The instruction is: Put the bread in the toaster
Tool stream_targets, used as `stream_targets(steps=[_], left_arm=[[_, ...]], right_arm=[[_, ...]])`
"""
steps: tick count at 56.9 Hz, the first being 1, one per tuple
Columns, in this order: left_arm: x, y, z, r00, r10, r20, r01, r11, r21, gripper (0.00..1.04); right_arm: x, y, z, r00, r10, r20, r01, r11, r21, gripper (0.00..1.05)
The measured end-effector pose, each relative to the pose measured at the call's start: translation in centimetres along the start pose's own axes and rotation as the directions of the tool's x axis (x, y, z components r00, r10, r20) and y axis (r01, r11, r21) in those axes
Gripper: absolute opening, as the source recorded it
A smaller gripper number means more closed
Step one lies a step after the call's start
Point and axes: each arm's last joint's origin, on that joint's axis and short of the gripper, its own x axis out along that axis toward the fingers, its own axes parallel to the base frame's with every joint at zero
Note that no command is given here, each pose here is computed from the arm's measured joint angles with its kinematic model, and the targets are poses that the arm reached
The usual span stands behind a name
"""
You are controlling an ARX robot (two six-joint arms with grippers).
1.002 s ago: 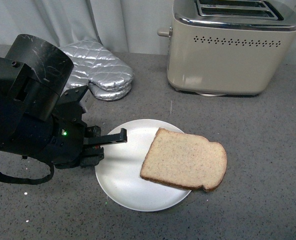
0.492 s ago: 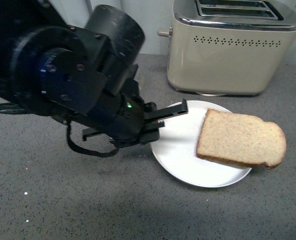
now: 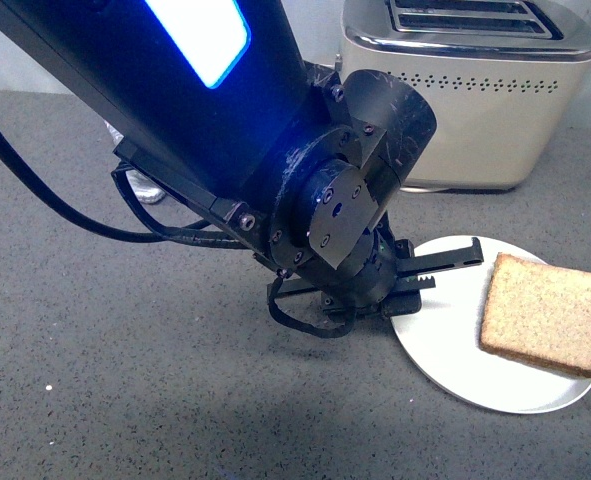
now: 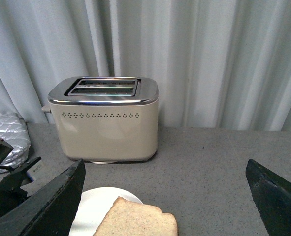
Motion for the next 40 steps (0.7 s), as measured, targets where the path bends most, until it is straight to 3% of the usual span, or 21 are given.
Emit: stream_targets(steps=[15,24,26,30,31,36,38,40], left_arm=[[-2.3,0.4,0.4,0.989,0.069,0.129,-0.068,0.998,-0.013,0.47],[-8.1,2.3,1.0,0.914,0.143,0.38,-0.117,0.989,-0.091,0.78],[-9.8,3.2,0.7,0.865,0.178,0.469,-0.15,0.984,-0.097,0.85],[-12.6,5.6,-0.2,0.643,0.226,0.732,-0.25,0.965,-0.078,0.72],[-13.1,6.0,-0.5,0.619,0.221,0.753,-0.259,0.963,-0.07,0.7],[-18.9,9.1,-3.2,0.4,0.166,0.901,-0.364,0.931,-0.01,0.48],[-20.6,9.7,-4.0,0.36,0.148,0.921,-0.39,0.921,0.004,0.39],[-21.3,10.0,-4.5,0.357,0.139,0.924,-0.405,0.914,0.019,0.34]], right_arm=[[0.0,0.0,0.0,1.0,0.0,0.0,0.0,1.0,0.0,0.95],[0.0,0.0,0.0,1.0,0.0,0.0,0.0,1.0,0.0,0.95],[0.0,0.0,0.0,1.0,0.0,0.0,0.0,1.0,0.0,0.95],[0.0,0.0,0.0,1.0,0.0,0.0,0.0,1.0,0.0,0.95],[0.0,0.0,0.0,1.0,0.002,0.0,-0.002,1.0,0.0,0.95],[0.0,0.0,0.0,1.0,0.0,0.0,0.0,1.0,0.0,0.95],[0.0,0.0,0.0,1.0,0.0,0.0,0.0,1.0,0.0,0.95],[0.0,0.0,0.0,1.0,0.0,0.0,0.0,1.0,0.0,0.95]])
